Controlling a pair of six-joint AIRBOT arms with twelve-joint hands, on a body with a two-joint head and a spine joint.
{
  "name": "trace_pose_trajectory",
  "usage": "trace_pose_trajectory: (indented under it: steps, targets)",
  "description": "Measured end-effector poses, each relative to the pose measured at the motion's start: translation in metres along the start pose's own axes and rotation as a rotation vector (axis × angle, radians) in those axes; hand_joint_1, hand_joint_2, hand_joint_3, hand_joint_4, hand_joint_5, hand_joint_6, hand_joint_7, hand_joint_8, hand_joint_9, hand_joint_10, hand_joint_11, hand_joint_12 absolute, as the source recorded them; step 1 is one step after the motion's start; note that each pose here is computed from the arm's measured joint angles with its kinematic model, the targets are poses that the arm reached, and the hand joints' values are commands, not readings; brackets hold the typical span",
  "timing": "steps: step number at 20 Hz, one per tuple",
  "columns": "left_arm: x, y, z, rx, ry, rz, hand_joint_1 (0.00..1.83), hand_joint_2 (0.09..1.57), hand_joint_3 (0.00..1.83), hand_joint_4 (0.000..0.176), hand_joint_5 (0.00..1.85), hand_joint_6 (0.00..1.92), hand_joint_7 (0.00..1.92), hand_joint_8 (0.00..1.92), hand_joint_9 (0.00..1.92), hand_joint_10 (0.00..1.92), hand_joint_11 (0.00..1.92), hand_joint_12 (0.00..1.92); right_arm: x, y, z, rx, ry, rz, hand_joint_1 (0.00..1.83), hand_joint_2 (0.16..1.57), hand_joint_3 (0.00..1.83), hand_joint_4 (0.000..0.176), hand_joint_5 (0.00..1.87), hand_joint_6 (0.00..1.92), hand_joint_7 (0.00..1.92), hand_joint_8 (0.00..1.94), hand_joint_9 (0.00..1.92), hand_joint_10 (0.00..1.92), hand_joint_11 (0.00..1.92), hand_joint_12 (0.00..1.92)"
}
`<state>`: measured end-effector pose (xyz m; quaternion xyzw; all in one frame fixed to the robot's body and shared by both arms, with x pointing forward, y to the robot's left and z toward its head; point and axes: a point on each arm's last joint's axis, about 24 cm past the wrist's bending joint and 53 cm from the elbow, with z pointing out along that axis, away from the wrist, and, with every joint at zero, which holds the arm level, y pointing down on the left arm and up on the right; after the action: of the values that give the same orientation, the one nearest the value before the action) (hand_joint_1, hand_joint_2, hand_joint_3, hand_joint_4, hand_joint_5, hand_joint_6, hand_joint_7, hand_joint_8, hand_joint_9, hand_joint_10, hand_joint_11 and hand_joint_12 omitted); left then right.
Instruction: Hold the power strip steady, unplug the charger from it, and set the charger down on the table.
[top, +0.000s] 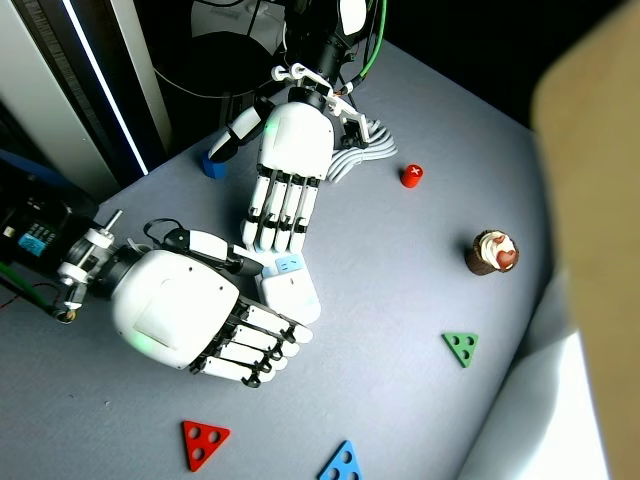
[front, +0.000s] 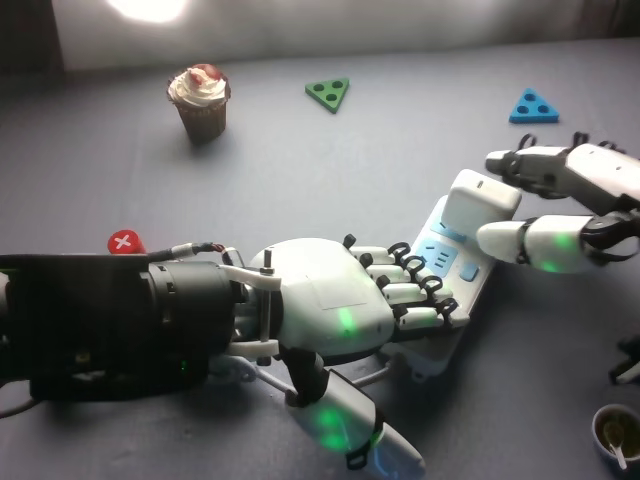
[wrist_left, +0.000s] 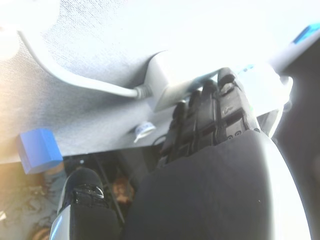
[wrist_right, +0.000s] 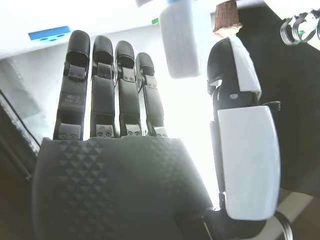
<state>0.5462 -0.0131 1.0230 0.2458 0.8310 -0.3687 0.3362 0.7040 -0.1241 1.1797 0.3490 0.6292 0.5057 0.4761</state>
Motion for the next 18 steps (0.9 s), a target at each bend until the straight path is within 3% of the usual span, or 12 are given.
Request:
trace_pose_trajectory:
  steps: [18]
  targets:
    - [-0.0024, 0.0026, -0.0017, -0.017, -0.001, 0.002, 0.00, 0.95, 0.00, 0.000, 0.06, 0.01, 0.07, 0.01, 0.07, 0.01, 0.05, 0.07, 0.0012, 0.0086, 0.0061, -0.018, -0.004, 0.014, 0.86, 1.14, 0.00, 0.000, 0.43, 0.01, 0.51, 0.01, 0.54, 0.01, 0.27, 0.62]
